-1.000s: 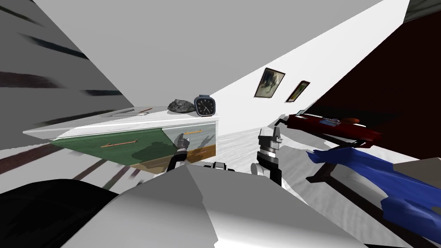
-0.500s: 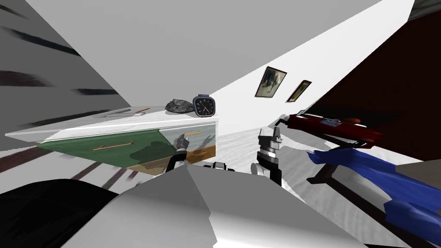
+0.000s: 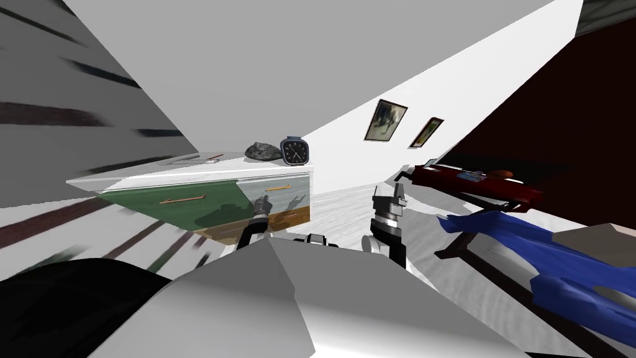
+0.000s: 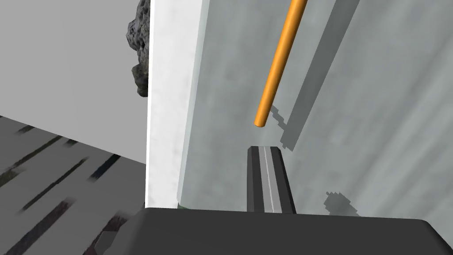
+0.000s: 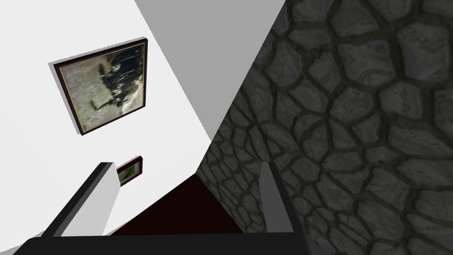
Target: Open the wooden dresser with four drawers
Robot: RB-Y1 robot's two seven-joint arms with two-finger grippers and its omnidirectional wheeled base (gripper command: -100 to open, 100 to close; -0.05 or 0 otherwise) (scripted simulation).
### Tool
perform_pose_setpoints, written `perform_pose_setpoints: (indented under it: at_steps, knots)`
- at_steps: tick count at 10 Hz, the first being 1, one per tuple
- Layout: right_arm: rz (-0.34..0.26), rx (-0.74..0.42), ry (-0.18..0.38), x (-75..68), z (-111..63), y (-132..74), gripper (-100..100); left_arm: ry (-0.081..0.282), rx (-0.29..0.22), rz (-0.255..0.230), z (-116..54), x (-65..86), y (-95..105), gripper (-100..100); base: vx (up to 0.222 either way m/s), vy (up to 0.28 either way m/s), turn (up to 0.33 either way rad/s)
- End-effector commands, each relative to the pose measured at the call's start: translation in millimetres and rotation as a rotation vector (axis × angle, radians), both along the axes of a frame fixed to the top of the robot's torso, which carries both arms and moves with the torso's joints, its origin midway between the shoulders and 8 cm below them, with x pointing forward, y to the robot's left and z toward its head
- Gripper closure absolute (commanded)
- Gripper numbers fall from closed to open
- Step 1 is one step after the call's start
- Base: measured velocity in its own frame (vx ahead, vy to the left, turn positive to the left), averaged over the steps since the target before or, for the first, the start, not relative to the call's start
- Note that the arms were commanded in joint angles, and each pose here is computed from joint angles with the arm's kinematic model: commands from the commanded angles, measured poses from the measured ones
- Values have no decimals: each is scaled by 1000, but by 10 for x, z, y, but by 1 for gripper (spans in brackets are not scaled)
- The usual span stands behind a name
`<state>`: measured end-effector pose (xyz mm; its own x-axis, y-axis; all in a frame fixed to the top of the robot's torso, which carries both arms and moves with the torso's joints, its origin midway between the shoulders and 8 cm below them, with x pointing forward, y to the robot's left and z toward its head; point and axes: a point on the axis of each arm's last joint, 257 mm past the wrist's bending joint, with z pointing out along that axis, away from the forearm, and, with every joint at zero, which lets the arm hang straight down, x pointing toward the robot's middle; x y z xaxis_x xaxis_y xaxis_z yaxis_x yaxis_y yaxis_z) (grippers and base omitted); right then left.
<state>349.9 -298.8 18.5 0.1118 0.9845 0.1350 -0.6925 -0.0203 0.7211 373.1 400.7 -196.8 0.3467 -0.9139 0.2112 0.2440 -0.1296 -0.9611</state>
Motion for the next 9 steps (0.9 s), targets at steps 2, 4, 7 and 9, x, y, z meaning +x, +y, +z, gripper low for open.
perform_pose_setpoints:
  at_steps: [2, 4, 7, 9]
  knots:
    - [0, 0, 0, -1, -1, -1, 0, 14, 59, -30, 59, 26, 52, -100, -9, -5, -1]
    - [0, 0, 0, -1, -1, -2, 0, 24, 101, -52, 101, 48, 87, -100, 17, 13, -1]
    - [0, 0, 0, -1, -1, -1, 0, 38, 150, -77, 138, 80, 129, -100, 18, 7, -2]
    - [0, 0, 0, -1, -1, -1, 0, 45, 167, -87, 150, 112, 153, -100, 66, 44, -12]
